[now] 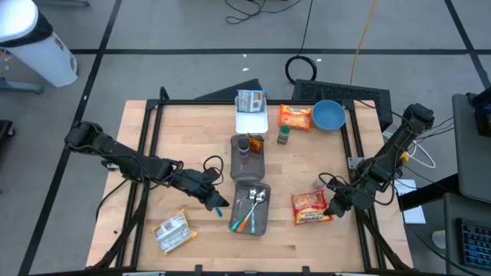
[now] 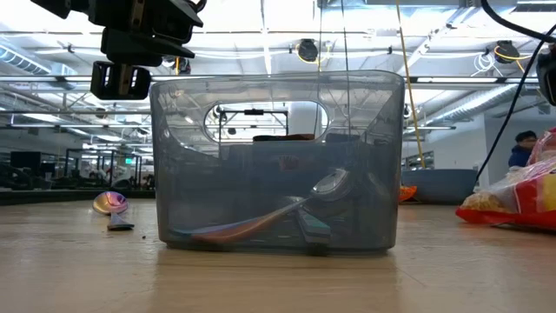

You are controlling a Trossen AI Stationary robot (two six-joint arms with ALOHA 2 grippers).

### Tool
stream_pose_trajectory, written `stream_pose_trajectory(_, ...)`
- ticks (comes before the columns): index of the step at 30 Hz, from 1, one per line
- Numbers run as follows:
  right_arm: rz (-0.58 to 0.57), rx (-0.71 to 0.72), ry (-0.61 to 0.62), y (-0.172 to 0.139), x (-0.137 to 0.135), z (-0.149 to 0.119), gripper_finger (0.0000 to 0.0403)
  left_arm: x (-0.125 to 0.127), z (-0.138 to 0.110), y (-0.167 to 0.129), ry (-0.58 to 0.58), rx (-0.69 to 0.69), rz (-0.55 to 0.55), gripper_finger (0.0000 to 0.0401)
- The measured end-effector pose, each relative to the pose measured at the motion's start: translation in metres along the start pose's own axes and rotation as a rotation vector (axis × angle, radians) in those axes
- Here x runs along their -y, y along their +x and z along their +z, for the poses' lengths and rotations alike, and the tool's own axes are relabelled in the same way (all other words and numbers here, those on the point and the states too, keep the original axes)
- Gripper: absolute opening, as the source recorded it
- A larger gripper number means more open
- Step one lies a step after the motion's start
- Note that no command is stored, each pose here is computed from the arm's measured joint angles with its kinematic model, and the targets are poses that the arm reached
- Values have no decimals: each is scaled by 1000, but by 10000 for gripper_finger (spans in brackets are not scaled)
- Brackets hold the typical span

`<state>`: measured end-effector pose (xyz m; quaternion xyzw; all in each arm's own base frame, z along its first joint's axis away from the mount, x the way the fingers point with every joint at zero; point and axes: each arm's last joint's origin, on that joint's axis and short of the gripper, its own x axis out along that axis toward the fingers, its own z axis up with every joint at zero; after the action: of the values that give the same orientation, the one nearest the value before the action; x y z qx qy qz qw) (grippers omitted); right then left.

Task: Pick & Place Food Item
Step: Put the red noodle pack into the white bin

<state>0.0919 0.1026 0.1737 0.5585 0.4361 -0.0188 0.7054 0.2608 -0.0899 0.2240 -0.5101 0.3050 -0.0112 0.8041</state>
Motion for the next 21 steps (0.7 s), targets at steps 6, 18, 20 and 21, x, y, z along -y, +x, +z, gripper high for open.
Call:
stream_pose_trajectory(6, 56, -7, -31, 0, -6, -1, 1, 0, 0, 0, -2, 0, 0, 122)
stream_pose_trajectory(18, 201, 99, -97, -4, -23, 4, 0, 1, 7, -1, -21, 2, -44, 122)
stream_pose_trajectory(20, 222, 137, -137, -9, -33, 8, 0, 2, 11, -1, -23, 4, -68, 122)
stream_pose_trajectory(21, 226, 153, -154, -11, -38, 10, 0, 3, 14, -1, -22, 9, -82, 122)
